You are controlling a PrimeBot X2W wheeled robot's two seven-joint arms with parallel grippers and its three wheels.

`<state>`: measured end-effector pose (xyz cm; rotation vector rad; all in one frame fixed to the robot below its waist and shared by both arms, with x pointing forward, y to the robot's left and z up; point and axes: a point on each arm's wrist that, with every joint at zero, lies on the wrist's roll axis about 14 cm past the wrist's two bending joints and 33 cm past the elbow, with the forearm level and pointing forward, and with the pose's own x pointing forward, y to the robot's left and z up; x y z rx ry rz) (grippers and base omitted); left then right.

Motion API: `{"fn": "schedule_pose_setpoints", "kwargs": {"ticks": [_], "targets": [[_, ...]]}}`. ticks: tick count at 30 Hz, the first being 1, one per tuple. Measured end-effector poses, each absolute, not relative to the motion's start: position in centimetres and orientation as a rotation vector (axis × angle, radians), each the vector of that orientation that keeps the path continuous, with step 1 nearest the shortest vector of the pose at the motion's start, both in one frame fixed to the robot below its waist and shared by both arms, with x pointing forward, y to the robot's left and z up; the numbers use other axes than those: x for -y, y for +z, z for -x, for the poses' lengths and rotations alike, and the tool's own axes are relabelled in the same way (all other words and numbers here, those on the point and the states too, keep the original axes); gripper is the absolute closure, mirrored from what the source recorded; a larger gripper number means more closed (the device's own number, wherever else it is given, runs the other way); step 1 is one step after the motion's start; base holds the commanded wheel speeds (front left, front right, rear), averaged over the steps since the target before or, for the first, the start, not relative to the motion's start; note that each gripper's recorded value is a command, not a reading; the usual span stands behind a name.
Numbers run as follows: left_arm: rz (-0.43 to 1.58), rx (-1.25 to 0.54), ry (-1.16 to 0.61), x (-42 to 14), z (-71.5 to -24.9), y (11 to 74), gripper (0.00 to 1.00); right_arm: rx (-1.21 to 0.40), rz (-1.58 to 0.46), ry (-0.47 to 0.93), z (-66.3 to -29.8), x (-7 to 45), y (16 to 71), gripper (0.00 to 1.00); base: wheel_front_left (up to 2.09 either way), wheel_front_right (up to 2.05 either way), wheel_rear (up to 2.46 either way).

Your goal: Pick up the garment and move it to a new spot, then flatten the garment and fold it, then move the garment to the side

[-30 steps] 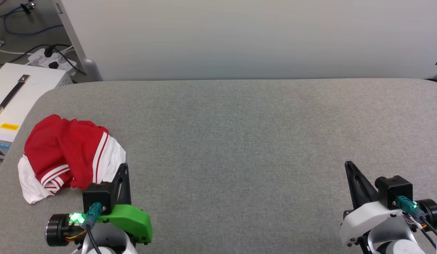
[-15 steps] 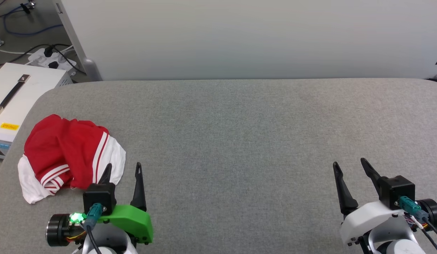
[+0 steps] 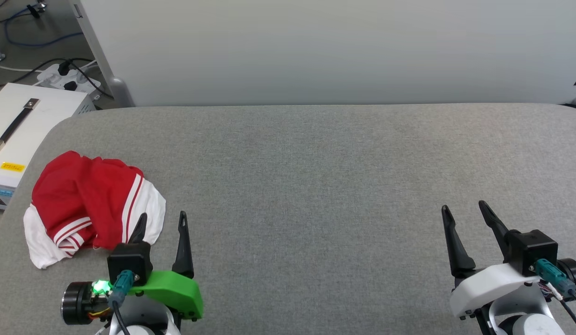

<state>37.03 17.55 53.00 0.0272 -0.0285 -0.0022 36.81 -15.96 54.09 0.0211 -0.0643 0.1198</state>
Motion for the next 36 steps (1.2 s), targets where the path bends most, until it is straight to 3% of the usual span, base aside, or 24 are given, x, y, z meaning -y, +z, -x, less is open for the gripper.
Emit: {"fn": "schedule_pose_setpoints", "kwargs": {"ticks": [36], "targets": [[-0.009,0.082,-0.006,-17.2,-36.5,53.2,0.0,0.14,-0.088,0.127,-35.9,15.7,55.0,0.0,0.0,0.0,0.0]]}}
